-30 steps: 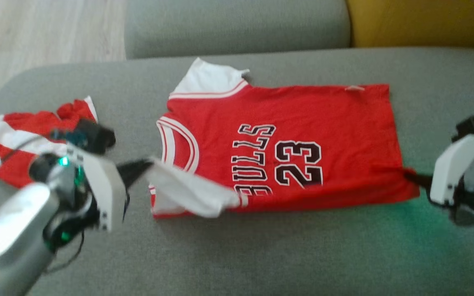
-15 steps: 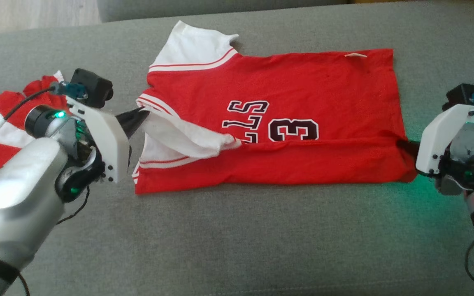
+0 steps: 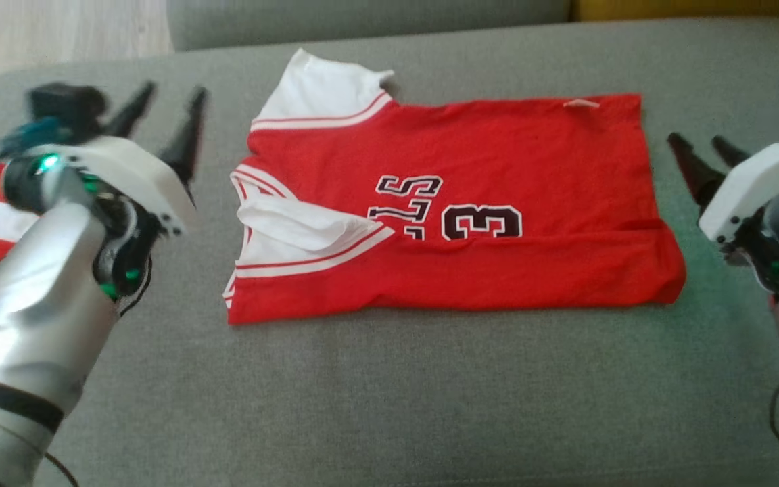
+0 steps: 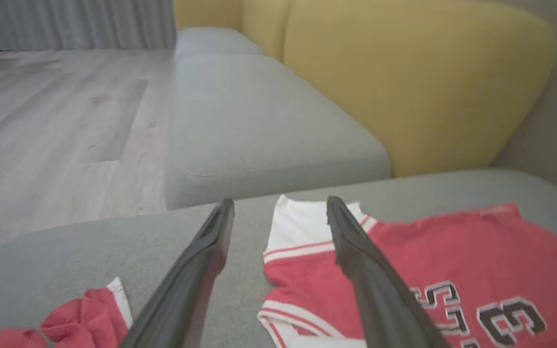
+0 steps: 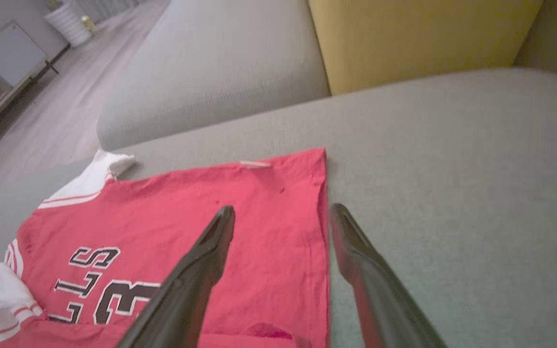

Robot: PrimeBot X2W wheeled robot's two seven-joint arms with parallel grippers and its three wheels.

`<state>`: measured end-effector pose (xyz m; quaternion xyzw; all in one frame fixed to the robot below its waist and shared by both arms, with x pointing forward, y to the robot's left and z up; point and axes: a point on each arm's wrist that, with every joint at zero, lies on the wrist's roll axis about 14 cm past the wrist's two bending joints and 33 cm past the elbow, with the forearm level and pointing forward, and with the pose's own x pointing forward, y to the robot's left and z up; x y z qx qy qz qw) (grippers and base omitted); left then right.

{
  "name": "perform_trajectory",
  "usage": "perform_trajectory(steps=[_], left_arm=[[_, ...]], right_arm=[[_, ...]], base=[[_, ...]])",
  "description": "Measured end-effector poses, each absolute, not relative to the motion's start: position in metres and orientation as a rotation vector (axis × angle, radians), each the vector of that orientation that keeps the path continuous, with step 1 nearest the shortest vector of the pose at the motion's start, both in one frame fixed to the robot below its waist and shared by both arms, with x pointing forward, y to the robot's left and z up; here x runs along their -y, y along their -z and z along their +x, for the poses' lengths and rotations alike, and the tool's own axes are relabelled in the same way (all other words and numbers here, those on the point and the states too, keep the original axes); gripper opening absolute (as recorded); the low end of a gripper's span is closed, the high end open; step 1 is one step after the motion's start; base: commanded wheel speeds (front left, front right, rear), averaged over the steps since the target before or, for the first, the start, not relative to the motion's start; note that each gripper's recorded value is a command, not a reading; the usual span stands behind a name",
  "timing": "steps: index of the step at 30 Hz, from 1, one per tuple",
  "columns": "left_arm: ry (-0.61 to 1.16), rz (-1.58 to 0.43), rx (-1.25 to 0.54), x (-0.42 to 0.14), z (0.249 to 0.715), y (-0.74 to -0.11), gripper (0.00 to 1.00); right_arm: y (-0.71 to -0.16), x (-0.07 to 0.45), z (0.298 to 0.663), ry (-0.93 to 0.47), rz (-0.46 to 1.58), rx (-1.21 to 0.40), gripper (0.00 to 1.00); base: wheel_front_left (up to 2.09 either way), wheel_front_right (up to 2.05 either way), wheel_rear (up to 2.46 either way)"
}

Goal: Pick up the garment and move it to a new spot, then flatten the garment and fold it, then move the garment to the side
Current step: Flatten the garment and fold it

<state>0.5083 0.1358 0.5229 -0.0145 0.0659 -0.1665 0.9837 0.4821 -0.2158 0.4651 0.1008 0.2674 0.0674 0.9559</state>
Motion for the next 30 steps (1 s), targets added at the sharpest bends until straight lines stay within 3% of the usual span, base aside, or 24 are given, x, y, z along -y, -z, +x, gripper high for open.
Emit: perform_trajectory(steps=[5, 17, 30], left_arm=[[0.208, -0.158, -0.028, -0.154, 0.498, -0.548, 1.00], [0.132, -0.306, 0.072, -0.141, 0.421, -0.554, 1.00], [0.161, -0.212, 0.042, -0.109, 0.370, -0.515, 1.00]], right_arm=[[-0.501, 0.228, 0.480, -0.108, 0.185, -0.356, 1.00], [-0.551, 0.226, 0.433, -0.102, 0.014, 0.052, 1.00], [-0.508, 0.208, 0.371, -0.034, 0.033, 0.062, 1.00]], base=[[0.00, 0.00, 0.00], [0.00, 0.00, 0.00], [0.00, 0.00, 0.00]])
